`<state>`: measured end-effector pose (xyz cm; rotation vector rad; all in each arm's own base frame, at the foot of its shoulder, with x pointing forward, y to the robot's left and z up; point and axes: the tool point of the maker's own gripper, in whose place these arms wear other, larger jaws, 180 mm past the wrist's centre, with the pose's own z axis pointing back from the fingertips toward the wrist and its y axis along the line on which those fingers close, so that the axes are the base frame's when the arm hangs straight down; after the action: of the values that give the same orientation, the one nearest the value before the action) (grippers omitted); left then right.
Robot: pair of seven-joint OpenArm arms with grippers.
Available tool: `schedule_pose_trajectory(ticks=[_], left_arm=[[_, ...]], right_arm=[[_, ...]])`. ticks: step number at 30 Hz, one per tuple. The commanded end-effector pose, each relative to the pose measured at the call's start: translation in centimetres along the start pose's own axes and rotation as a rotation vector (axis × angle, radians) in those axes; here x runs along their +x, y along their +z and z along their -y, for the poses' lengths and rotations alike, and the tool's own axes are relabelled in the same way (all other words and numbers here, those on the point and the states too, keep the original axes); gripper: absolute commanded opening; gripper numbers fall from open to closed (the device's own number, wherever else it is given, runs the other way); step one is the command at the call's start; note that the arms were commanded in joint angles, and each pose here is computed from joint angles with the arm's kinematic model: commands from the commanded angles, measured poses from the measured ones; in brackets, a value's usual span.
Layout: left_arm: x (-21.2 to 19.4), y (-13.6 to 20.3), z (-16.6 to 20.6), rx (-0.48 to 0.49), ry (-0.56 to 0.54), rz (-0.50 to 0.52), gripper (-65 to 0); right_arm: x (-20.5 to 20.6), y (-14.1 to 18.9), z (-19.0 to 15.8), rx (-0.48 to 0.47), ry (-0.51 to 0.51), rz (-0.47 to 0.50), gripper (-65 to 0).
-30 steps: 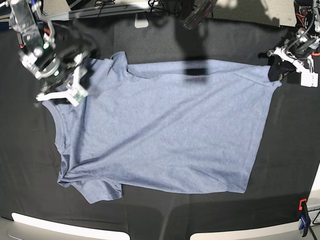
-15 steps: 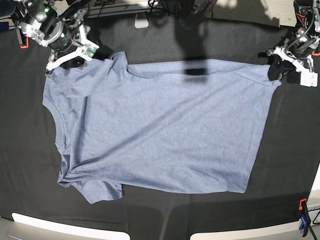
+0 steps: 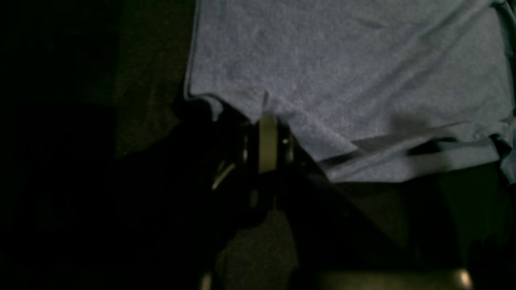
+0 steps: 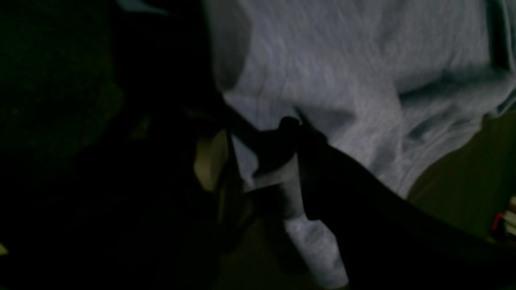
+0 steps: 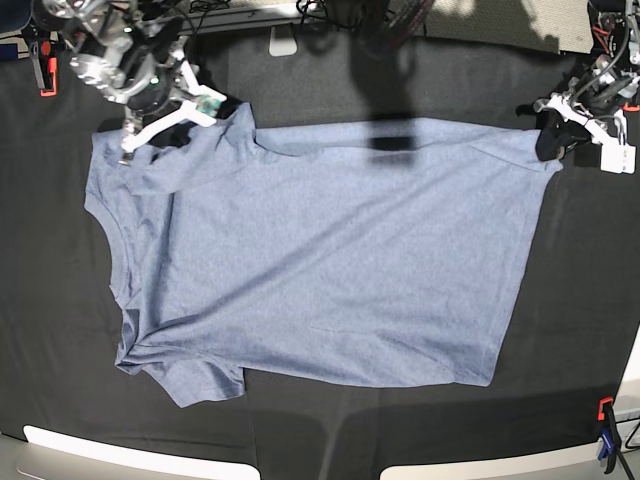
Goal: Layout the t-shirt on the table in an organized manner, then fold the t-shirt properly
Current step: 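Lift the shirt shoulders with both grippers and pull them apart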
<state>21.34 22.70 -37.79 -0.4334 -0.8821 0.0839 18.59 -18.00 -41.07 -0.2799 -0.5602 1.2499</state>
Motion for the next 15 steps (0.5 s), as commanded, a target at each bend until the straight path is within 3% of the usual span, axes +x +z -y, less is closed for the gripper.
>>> schedule_pose_trajectory(ticks=[1,6,10,12,15], left_arm=[[1.3,0.3,0.1,-0.008,-0.016,0.038,-65.0],[1.2,0.3,0.1,-0.008,-0.015,0.034,-65.0],[1.2,0.3,0.1,-0.008,-0.016,0.033,-65.0],[1.1,0.3,0.1,-0.008,-0.015,0.029,-65.0],[0.7,0.4,-0.1,-0.004,-0.016,0.007,-65.0]], right_arm=[[0.2,0.1,0.8,-0.020,0.015,0.008,-41.0],[0.6,0.1,0.7,-0.016,0.025,0.017,-50.4],[0.3,0.1,1.7,-0.067,0.038,0.004,-64.1],[0.4,0.4,2.6,-0.118,0.023,0.005,-65.0],[0.5,1.8,2.6,-0.119,0.054,0.008,-65.0]])
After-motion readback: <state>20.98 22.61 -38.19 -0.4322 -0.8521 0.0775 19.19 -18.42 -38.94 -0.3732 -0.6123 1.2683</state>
